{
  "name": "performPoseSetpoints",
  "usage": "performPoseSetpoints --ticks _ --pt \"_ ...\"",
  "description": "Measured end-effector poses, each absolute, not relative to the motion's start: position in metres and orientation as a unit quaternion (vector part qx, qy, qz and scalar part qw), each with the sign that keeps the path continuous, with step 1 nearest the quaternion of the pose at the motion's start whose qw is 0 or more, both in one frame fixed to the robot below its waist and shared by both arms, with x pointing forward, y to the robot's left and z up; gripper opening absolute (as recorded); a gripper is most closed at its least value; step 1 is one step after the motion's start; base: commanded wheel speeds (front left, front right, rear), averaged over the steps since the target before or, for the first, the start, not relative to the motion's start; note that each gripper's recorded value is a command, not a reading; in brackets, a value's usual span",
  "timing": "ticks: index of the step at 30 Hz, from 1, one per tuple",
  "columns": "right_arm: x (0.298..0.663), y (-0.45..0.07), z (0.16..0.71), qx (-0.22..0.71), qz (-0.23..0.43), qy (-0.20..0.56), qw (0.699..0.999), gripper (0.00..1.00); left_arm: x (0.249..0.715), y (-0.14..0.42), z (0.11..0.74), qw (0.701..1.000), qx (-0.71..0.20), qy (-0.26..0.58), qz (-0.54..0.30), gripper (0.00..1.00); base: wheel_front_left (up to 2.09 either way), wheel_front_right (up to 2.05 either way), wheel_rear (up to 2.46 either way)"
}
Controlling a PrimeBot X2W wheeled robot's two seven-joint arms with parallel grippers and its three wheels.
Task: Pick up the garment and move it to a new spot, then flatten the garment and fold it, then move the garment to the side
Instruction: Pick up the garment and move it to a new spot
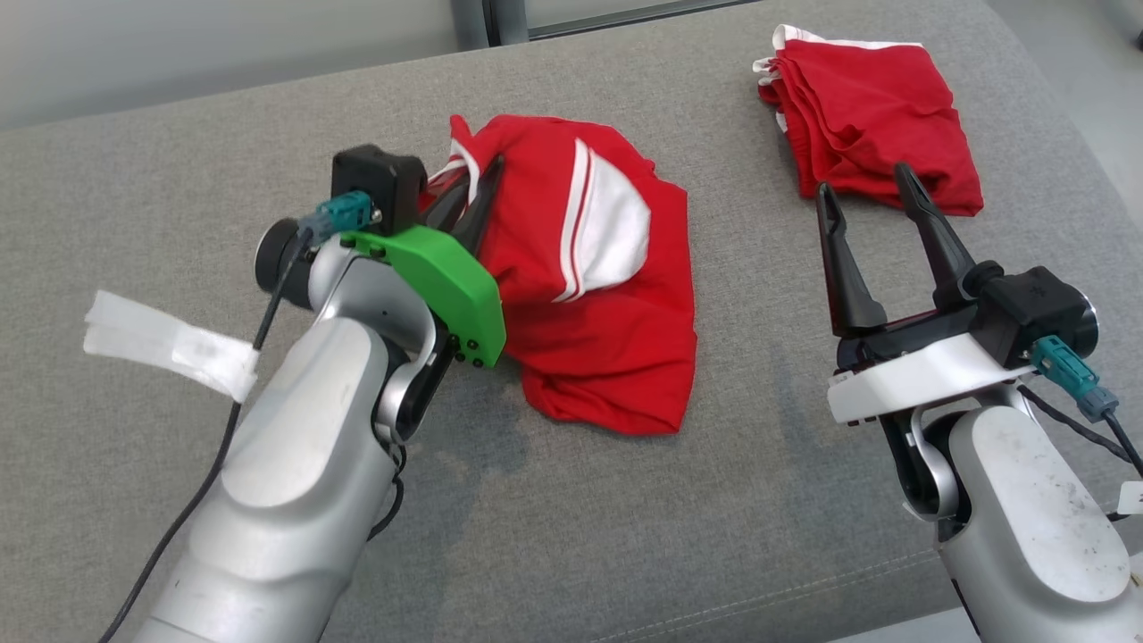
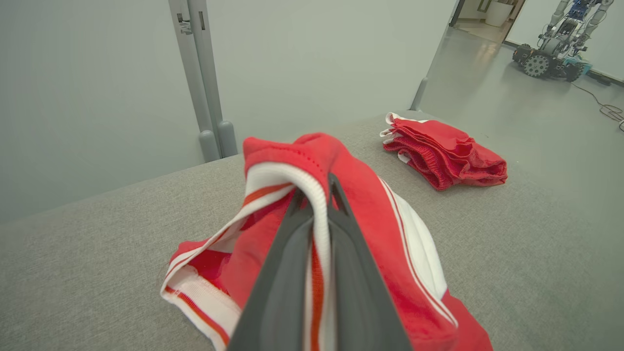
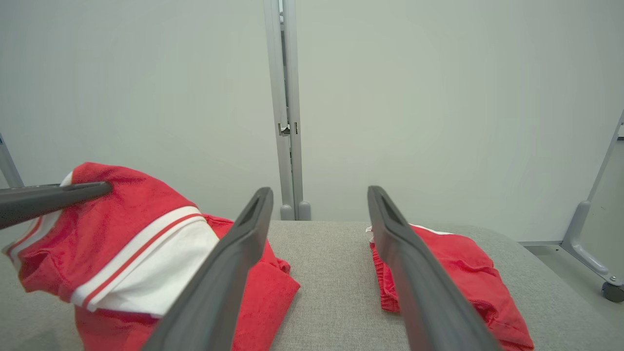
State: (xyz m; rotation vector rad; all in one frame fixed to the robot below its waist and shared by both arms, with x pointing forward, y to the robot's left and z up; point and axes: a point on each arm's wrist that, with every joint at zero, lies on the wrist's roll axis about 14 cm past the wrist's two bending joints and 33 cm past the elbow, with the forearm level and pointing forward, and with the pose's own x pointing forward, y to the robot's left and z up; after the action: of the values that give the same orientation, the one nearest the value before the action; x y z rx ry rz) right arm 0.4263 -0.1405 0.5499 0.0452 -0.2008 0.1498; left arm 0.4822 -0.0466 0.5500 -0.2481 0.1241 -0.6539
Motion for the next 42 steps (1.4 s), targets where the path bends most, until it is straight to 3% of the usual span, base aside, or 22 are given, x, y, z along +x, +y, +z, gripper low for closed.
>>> performPoseSetpoints --ticks 7,14,15,16,17,26,42 --pt "0.429 -0.146 0.544 0.014 0.071 -0.094 0.993 1.00 0.483 -0.022 0.510 0.955 -0.081 0.075 -0.277 0.00 0.00 0.00 0.00" --pt "0.431 -0.136 0.545 0.016 0.085 -0.096 0.992 1.00 0.491 0.036 0.483 0.975 -0.013 0.080 -0.208 0.00 0.00 0.00 0.00" --pt "0.431 -0.134 0.546 0.016 0.088 -0.097 0.991 1.00 0.492 0.042 0.481 0.977 -0.009 0.080 -0.199 0.19 0.00 0.00 0.00" --pt "0.431 -0.131 0.546 0.017 0.093 -0.097 0.991 1.00 0.492 0.048 0.480 0.978 -0.009 0.082 -0.191 0.46 0.00 0.00 0.00" --pt "0.431 -0.129 0.546 0.017 0.097 -0.097 0.990 1.00 0.492 0.052 0.476 0.979 -0.008 0.085 -0.186 1.00 0.00 0.00 0.00" --pt "0.432 -0.125 0.545 0.018 0.104 -0.096 0.990 1.00 0.487 0.072 0.455 0.983 -0.011 0.106 -0.152 1.00 0.00 0.00 0.00" --pt "0.432 -0.122 0.556 0.018 0.108 -0.112 0.988 1.00 0.469 0.077 0.468 0.988 -0.028 0.062 -0.139 1.00 0.00 0.00 0.00"
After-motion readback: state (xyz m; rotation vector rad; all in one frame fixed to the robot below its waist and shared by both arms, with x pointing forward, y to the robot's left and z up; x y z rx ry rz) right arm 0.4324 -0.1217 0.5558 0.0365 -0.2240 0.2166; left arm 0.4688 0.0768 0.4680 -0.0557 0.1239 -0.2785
